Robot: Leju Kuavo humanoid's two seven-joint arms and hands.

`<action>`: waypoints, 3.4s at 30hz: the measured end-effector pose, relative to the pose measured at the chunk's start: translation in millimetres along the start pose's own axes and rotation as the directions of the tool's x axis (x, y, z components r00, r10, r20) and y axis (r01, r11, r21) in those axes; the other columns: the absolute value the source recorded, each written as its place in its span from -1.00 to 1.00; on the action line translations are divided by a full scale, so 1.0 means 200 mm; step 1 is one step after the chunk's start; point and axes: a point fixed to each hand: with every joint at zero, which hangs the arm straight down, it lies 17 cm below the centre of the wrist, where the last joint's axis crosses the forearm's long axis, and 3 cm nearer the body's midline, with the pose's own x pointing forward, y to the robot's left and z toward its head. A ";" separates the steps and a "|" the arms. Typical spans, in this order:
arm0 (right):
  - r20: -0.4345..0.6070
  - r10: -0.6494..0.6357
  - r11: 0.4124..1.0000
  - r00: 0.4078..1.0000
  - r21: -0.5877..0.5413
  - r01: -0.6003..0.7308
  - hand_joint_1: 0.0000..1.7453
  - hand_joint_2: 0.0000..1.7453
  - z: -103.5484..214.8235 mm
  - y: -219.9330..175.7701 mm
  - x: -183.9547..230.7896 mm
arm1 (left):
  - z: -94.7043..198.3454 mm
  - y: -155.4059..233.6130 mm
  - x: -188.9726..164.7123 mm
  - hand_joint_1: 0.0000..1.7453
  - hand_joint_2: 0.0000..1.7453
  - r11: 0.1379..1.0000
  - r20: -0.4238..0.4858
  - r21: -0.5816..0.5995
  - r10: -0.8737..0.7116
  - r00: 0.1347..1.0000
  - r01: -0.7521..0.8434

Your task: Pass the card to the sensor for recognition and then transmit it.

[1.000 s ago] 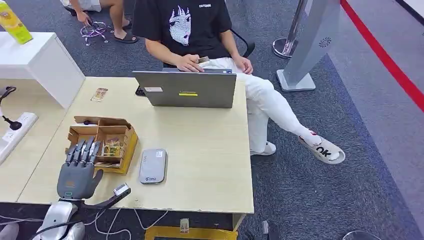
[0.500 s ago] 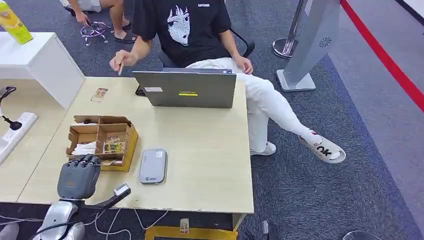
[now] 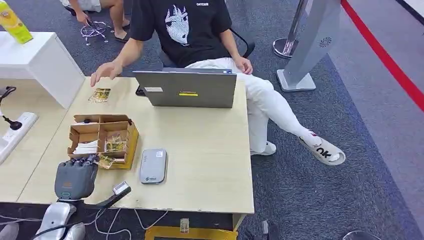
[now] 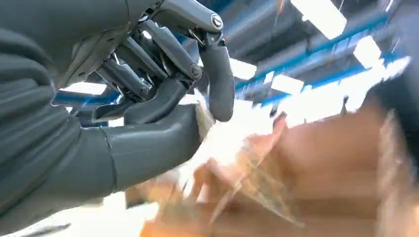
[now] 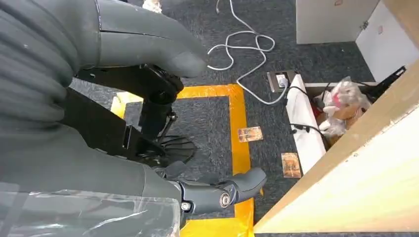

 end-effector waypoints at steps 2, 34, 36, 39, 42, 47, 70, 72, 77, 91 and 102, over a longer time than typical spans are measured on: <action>0.000 0.001 1.000 1.000 -0.003 -0.001 -1.00 1.00 0.00 0.00 0.00 | -0.06 0.14 0.05 1.00 1.00 0.996 0.030 0.084 0.020 0.999 -0.023; -0.002 0.000 1.000 1.000 -0.013 -0.001 -1.00 1.00 0.00 -0.02 0.00 | -0.27 0.75 -0.15 1.00 1.00 0.920 -0.071 0.392 0.022 0.997 0.008; -0.002 0.000 1.000 1.000 -0.013 0.000 -1.00 1.00 0.00 -0.02 0.00 | -0.27 0.75 -0.15 1.00 1.00 0.920 -0.071 0.392 0.021 0.997 0.008; -0.002 0.000 1.000 1.000 -0.013 -0.001 -1.00 1.00 0.00 -0.02 0.00 | -0.27 0.75 -0.15 1.00 1.00 0.920 -0.071 0.392 0.022 0.997 0.008; -0.002 0.001 1.000 1.000 -0.012 -0.001 -1.00 1.00 0.00 -0.02 0.00 | -0.27 0.75 -0.15 1.00 1.00 0.920 -0.071 0.392 0.022 0.997 0.008; -0.002 0.002 1.000 1.000 -0.012 -0.002 -1.00 1.00 0.00 -0.02 0.00 | -0.26 0.74 -0.15 -1.00 1.00 0.920 -0.071 0.391 0.022 0.997 0.008; 0.005 -0.007 1.000 1.000 -0.026 0.007 -1.00 1.00 0.00 -0.03 0.00 | -0.19 0.87 -0.01 -1.00 1.00 0.890 -0.005 0.454 0.045 0.999 -0.038; 0.005 -0.008 1.000 1.000 -0.026 0.008 -1.00 1.00 0.00 -0.04 0.00 | -0.19 0.88 0.00 -1.00 1.00 0.886 0.000 0.462 0.043 0.999 -0.038; 0.035 -0.100 0.994 0.994 -0.035 0.101 -1.00 1.00 0.01 -0.06 0.03 | -0.04 1.15 -0.02 -1.00 1.00 0.721 0.054 0.656 0.251 0.967 -0.224; -0.087 -0.293 0.819 0.952 -0.536 0.203 -1.00 1.00 0.29 -0.88 -0.39 | 0.93 0.65 -0.67 -1.00 1.00 0.183 -0.007 0.748 0.963 0.268 -0.638; -0.073 -0.313 0.801 0.947 -0.557 0.221 -1.00 1.00 0.31 -0.93 -0.39 | 1.26 0.52 -0.81 -1.00 1.00 0.250 -0.152 0.857 0.958 0.243 -0.450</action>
